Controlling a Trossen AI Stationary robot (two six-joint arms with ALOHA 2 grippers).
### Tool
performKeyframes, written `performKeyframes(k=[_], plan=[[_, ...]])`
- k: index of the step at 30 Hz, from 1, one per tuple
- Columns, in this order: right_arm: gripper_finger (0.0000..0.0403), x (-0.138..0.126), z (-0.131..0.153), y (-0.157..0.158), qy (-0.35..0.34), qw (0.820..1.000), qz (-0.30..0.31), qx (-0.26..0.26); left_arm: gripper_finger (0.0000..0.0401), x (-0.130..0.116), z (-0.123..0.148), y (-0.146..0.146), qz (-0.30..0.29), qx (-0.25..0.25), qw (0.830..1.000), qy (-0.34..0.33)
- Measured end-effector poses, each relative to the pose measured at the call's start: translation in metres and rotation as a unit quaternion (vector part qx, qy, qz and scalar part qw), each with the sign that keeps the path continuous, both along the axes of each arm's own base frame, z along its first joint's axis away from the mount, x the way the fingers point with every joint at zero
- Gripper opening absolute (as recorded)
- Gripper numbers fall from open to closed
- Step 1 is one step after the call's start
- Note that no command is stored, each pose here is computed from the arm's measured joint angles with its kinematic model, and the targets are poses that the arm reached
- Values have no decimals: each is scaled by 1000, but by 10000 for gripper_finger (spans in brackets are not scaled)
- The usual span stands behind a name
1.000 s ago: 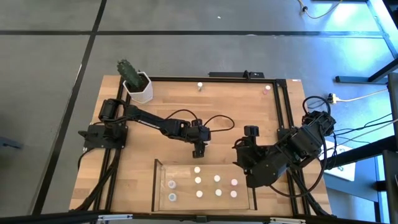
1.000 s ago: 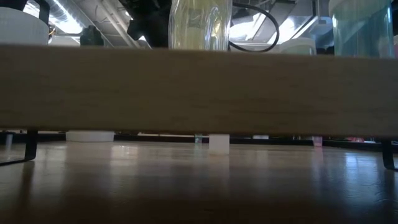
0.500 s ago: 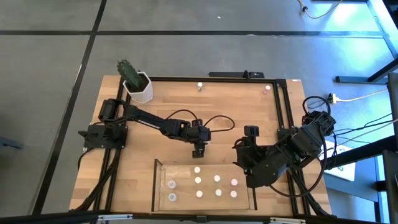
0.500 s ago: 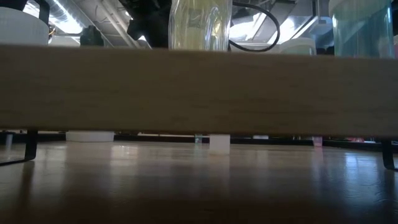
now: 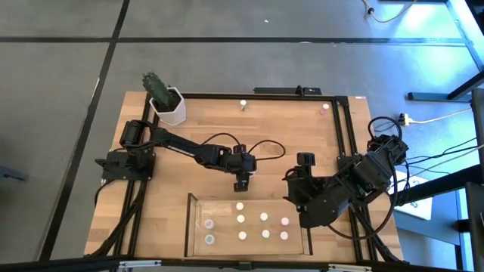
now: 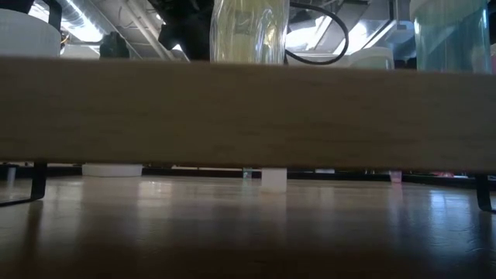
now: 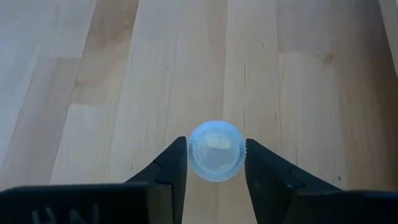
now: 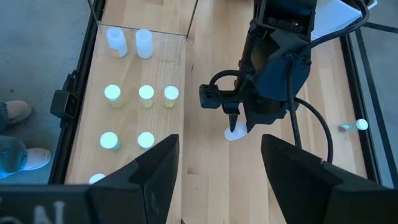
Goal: Pick and place medicine bottles onto shelf by color
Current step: Put the white pill bottle on the shelf aligned with the other white pill bottle
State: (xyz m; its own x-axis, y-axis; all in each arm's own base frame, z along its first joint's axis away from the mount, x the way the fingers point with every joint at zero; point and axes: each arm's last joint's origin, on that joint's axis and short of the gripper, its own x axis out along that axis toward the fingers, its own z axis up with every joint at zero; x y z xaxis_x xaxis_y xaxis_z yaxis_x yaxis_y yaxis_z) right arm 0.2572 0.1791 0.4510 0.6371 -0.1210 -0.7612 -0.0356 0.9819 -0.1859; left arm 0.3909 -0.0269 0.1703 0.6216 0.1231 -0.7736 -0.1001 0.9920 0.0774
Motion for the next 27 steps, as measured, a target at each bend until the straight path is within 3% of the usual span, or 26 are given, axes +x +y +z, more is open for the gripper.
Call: performKeyframes(k=[6,27], plan=[[229,0,0,0,0,1000,0,0,116,-4,6,1,1,0,1000,3],[229,0,0,0,1,1000,0,-1,118,-42,75,1,18,-15,999,-23]])
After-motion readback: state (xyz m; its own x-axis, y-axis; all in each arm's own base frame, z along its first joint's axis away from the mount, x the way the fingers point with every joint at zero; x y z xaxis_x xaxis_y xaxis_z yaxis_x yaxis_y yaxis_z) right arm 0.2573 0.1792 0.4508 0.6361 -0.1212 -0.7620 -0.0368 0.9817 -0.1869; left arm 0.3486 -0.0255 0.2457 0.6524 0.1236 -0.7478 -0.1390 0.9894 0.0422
